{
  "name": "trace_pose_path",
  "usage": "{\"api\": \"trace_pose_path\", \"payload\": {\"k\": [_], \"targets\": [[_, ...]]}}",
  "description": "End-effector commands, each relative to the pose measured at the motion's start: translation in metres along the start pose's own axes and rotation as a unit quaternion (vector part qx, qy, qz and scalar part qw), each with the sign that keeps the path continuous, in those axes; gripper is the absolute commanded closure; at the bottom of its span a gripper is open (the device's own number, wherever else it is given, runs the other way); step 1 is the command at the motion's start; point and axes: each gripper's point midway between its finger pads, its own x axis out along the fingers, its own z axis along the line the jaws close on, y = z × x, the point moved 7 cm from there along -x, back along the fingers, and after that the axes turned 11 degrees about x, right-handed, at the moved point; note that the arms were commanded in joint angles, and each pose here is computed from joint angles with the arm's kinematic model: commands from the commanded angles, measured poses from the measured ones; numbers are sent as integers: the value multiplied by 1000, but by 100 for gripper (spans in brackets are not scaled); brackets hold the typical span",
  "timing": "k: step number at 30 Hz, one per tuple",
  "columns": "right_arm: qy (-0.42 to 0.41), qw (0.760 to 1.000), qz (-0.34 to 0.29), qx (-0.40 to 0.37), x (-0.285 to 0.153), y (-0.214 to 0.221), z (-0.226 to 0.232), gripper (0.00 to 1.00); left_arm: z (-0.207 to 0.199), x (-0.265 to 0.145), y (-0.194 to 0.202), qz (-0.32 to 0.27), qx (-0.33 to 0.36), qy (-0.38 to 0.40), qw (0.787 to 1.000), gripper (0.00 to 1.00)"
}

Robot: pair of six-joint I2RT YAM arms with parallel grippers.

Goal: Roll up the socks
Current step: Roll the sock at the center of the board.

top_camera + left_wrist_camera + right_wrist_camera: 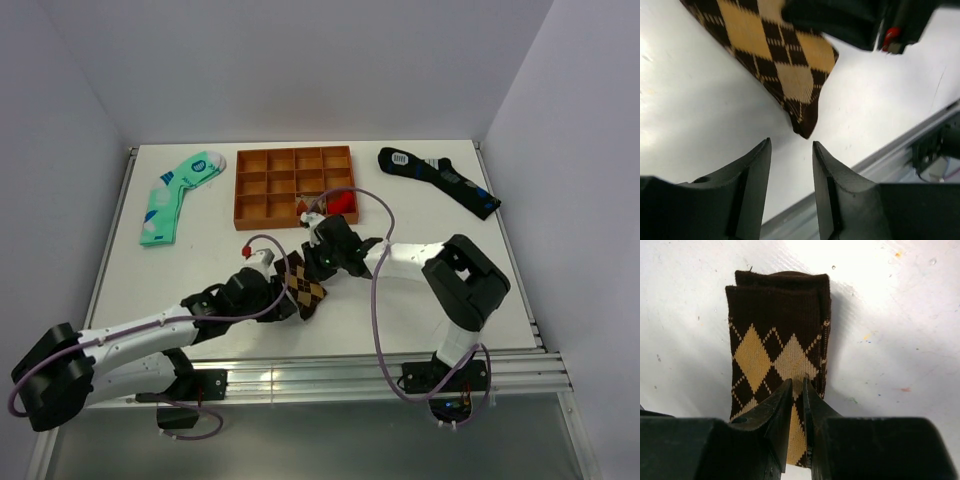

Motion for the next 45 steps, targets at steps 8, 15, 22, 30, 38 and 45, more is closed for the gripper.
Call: {"api": "trace_pose_path", "payload": {"k": [8, 15, 22, 30, 38, 45], "targets": [[-32, 999, 33, -26, -17, -23, -1, 78, -33, -8, -31, -172, 120, -48, 977, 53], [-71, 997, 23, -13, -27, -30, 9, 79, -62, 14, -23, -168, 260, -104, 945, 51], [-129, 991, 40, 6, -30, -28, 23, 78, -71, 19, -22, -155, 340, -104, 922, 46], [-192, 975, 92, 64, -37, -1, 21, 79, -68, 18, -16, -133, 373, -85, 914, 46], [-168, 970, 142, 102, -30, 27, 5, 82, -70, 25, -13, -127, 375, -80, 915, 46], [-125, 972, 164, 113, -19, 36, -9, 82, -62, 34, -2, -100, 382, -79, 915, 46]]}}
